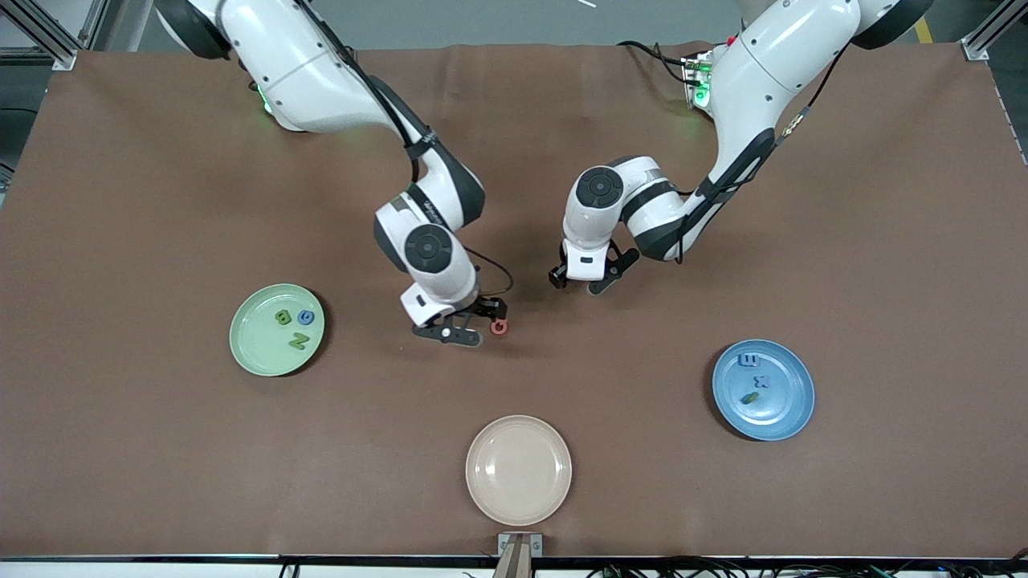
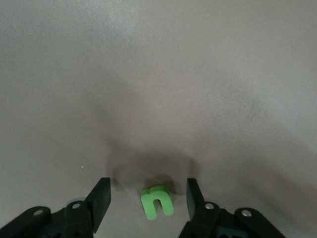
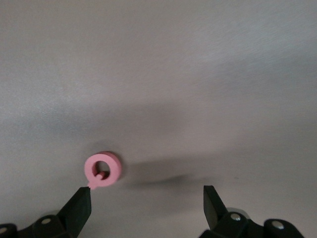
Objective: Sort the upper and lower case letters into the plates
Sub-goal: 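Grasp the green n with the left gripper while the right gripper grasps Q, then place the n on the blue plate while the right gripper places Q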
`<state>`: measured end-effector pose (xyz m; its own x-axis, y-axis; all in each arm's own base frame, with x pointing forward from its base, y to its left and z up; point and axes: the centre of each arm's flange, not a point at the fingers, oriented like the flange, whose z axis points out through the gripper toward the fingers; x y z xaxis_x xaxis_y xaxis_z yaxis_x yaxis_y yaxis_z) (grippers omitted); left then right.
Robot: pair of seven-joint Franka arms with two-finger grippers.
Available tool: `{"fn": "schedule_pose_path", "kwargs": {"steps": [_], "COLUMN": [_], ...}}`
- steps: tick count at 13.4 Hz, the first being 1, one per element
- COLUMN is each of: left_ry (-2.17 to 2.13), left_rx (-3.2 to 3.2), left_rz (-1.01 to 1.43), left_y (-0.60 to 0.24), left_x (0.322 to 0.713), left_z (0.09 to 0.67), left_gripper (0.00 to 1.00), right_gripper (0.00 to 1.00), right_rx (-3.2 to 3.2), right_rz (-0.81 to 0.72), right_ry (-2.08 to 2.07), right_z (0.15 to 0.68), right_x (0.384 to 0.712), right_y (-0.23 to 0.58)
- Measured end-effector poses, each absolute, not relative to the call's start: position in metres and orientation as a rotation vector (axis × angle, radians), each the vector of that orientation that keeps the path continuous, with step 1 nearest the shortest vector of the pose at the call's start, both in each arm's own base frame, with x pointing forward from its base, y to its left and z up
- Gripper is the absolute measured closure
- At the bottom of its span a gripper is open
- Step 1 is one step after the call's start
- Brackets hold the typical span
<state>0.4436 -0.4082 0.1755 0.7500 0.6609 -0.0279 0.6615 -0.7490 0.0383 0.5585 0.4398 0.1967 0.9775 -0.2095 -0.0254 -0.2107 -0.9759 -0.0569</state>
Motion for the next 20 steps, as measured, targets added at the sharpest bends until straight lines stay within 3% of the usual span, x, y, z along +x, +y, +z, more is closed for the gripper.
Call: {"fn": "schedule_pose_path", "kwargs": {"steps": [2,3,5,6,7,9,10,13,17,20], "left_ry": [1.09,1.09,1.09,1.088,1.086,1.043,1.016,0.922,0.651,0.334], "left_rx": [2.894,2.891,2.889,2.885,2.886,2.902,2.908,2.975,3.12,3.216], "left_rz": [-0.026,-0.027,-0.025,-0.021,-0.022,0.021,0.07,0.216,0.289,0.256], "left_y": [-0.41,-0.411,-0.411,-0.413,-0.413,-0.412,-0.408,-0.372,-0.292,-0.216], "left_x": [0.442,0.442,0.443,0.444,0.444,0.447,0.456,0.512,0.58,0.612], "left_z": [0.173,0.173,0.174,0.176,0.176,0.177,0.184,0.23,0.267,0.264], "left_gripper": [0.35,0.43,0.68,0.74,0.74,0.74,0.74,0.74,0.74,0.74], "right_gripper": [0.02,0.04,0.09,0.14,0.14,0.3,0.3,0.62,0.63,0.63], "right_rx": [-3.088,-3.095,-3.101,-3.102,-3.1,-3.103,-3.109,-3.119,-3.133,-3.197], "right_rz": [-0.01,-0.027,-0.051,-0.056,-0.06,-0.066,-0.077,-0.108,-0.113,-0.045], "right_ry": [0.337,0.341,0.337,0.338,0.338,0.336,0.325,0.304,0.317,0.21], "right_z": [0.181,0.176,0.173,0.173,0.175,0.177,0.177,0.181,0.182,0.194], "right_x": [0.557,0.557,0.557,0.558,0.559,0.56,0.561,0.564,0.579,0.616], "right_y": [0.456,0.463,0.47,0.471,0.472,0.471,0.471,0.471,0.451,0.378]}}
